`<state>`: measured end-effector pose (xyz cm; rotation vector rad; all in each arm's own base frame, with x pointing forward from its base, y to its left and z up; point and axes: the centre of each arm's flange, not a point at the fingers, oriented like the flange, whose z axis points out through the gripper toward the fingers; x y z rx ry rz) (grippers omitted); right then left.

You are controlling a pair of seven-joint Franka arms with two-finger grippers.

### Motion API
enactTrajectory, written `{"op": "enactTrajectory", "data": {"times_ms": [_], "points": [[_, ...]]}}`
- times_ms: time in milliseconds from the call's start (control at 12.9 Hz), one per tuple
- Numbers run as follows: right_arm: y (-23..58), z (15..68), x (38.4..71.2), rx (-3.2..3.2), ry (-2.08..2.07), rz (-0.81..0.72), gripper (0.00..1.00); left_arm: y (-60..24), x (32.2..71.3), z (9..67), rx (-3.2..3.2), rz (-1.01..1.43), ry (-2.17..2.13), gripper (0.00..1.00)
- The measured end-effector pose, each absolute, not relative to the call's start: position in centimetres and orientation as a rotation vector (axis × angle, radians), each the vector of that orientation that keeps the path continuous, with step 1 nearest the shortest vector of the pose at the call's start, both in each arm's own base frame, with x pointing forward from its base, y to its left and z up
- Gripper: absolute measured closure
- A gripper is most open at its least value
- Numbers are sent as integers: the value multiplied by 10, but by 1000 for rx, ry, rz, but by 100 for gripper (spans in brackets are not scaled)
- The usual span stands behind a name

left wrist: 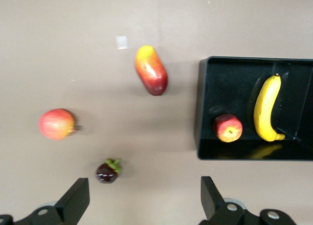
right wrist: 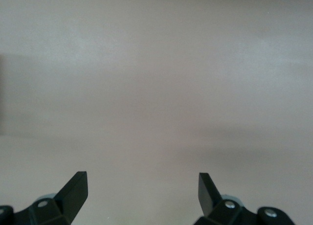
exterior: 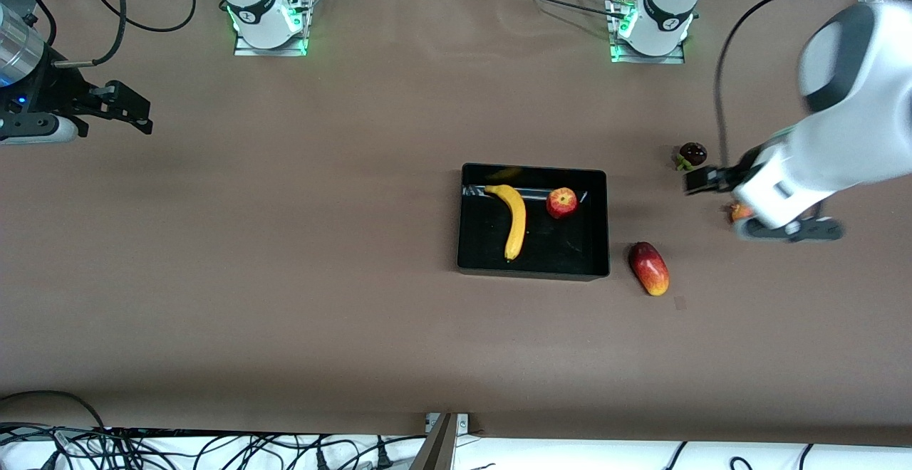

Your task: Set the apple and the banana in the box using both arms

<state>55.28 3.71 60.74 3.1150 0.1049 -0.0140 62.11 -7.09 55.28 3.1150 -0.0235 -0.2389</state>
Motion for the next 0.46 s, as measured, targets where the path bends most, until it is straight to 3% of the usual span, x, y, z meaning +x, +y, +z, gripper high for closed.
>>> {"op": "enactTrajectory", "data": {"times_ms": [232,464], "points": [[37,607,553,3115,105,-14,0,-30,589,583,3122,-207,-46,0],[37,607,553,3115,105,-14,0,-17,572,573,3167,-154,-88,0]]}}
